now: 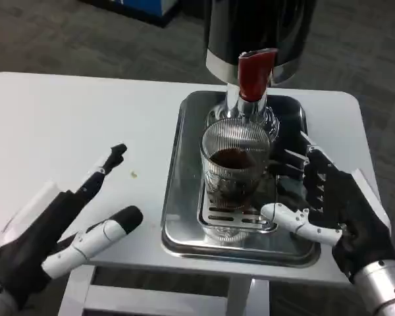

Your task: Grasp the cup under the faucet to collect the drink, then remove the cup.

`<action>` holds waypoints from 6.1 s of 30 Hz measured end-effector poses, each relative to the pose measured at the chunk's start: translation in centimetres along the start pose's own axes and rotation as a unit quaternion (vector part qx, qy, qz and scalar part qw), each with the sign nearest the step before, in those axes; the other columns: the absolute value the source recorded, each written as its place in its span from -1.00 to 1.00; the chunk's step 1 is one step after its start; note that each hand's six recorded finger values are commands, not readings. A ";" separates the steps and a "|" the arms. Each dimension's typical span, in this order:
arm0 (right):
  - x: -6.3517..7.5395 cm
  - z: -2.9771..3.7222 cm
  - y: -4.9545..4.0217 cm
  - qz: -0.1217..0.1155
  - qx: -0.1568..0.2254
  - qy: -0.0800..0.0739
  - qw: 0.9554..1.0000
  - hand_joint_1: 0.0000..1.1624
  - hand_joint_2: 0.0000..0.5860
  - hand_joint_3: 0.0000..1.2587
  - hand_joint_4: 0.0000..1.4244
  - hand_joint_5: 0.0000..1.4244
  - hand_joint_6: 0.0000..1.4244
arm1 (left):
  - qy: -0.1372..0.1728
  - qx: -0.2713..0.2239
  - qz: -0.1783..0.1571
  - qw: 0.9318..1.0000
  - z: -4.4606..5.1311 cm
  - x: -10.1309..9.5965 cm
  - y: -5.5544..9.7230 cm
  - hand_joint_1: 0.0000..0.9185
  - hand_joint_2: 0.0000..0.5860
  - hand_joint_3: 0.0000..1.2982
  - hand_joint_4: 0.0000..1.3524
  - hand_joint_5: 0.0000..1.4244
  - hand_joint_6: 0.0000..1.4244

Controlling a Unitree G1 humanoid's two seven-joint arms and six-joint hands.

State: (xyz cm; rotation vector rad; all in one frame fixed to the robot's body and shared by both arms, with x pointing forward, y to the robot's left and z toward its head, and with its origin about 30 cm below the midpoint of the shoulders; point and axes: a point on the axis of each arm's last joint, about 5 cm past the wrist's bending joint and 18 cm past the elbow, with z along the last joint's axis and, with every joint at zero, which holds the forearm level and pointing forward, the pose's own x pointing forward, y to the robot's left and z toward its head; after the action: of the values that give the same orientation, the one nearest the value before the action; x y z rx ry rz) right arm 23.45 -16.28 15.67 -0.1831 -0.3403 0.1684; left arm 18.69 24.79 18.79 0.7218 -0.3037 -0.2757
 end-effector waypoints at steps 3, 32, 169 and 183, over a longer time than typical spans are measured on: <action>0.0 0.21 -0.04 -0.001 0.000 -0.006 1.000 0.55 -0.39 -0.82 -0.64 -0.61 -0.60 | 0.006 -0.001 -0.004 1.000 -0.20 -0.4 -0.2 -1.00 -0.83 -1.00 -1.00 -1.00 -1.00; 2.2 -0.35 0.78 0.019 -0.007 -0.010 1.000 0.49 -0.55 -0.84 -0.65 -0.61 -0.60 | 0.000 0.006 0.001 1.000 0.12 -0.9 -0.1 -1.00 -0.80 -1.00 -1.00 -1.00 -1.00; -5.8 8.47 1.33 0.131 -0.098 -0.082 0.983 0.58 -0.54 0.12 0.04 0.33 0.48 | 0.000 0.232 -0.119 0.965 9.58 -7.2 3.2 -1.00 -0.77 -1.00 -1.00 -1.00 -1.00; -6.2 8.67 1.08 0.142 -0.096 -0.074 0.982 0.56 -0.53 0.12 0.04 0.33 0.51 | -0.030 0.311 -0.172 0.934 11.58 -6.5 3.3 -1.00 -0.77 -1.00 -1.00 -1.00 -1.00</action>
State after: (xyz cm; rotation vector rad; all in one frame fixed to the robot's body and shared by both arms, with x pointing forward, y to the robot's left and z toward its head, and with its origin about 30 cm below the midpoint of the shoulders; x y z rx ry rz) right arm 14.55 -15.14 21.52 -0.4124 -0.4784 0.4338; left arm 8.96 22.47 28.13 1.4012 -0.3246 -0.5468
